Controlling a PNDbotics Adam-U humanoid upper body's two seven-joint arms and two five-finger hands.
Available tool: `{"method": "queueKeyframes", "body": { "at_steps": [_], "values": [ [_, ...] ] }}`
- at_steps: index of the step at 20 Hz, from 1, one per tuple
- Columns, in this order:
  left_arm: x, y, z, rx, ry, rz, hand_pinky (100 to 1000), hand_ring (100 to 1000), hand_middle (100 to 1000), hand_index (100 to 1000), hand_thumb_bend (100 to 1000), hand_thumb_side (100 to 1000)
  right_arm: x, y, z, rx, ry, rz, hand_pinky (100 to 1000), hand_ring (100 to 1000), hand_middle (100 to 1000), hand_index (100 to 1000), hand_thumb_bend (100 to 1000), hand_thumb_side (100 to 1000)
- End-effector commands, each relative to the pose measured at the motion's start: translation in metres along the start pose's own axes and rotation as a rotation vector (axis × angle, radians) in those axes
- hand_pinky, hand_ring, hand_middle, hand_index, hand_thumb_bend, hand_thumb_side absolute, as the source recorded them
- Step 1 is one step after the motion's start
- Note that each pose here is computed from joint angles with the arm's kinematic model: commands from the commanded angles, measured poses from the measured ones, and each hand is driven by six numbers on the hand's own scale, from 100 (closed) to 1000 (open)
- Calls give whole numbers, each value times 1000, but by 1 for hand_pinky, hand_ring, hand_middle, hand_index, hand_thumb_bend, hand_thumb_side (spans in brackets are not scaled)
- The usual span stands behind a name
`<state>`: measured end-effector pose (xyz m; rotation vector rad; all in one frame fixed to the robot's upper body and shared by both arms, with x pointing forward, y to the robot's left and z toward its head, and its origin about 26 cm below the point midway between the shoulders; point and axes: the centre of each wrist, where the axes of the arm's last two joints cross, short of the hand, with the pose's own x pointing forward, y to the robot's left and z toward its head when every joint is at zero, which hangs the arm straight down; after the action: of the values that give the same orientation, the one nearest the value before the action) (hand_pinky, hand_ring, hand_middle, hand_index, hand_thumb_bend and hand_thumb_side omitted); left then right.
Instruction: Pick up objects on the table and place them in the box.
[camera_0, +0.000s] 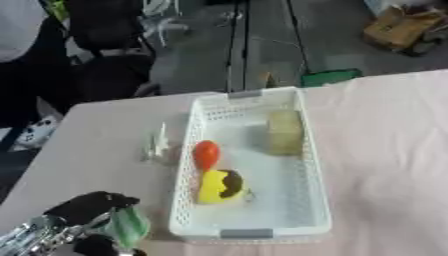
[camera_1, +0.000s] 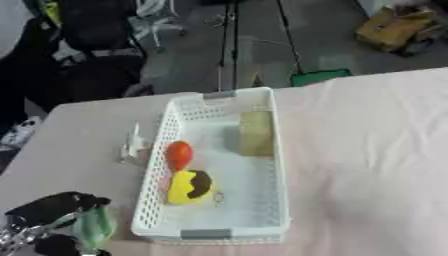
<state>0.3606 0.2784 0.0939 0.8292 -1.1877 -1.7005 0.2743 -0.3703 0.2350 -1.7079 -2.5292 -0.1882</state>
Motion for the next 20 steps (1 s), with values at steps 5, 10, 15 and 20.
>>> {"method": "queueKeyframes", "body": {
  "at_steps": [5,10,15,20],
  "values": [
    [-4,7,2,62,34,-8,691,633,672,1000,787,864,3,-1,-8,-17,-23,-11,855,932,830,789,100,1000],
    [-4,7,1,98,53,1,507,545,584,924,681,815,3,-1,-8,-17,-23,-12,855,932,830,789,100,1000],
    [-4,6,0,98,57,0,450,511,563,907,687,790,3,-1,-9,-19,-23,-13,854,932,830,789,100,1000],
    [-4,8,1,125,72,-5,328,434,513,858,535,748,3,-1,-9,-20,-21,-15,854,932,830,790,100,1000]
  ]
}}
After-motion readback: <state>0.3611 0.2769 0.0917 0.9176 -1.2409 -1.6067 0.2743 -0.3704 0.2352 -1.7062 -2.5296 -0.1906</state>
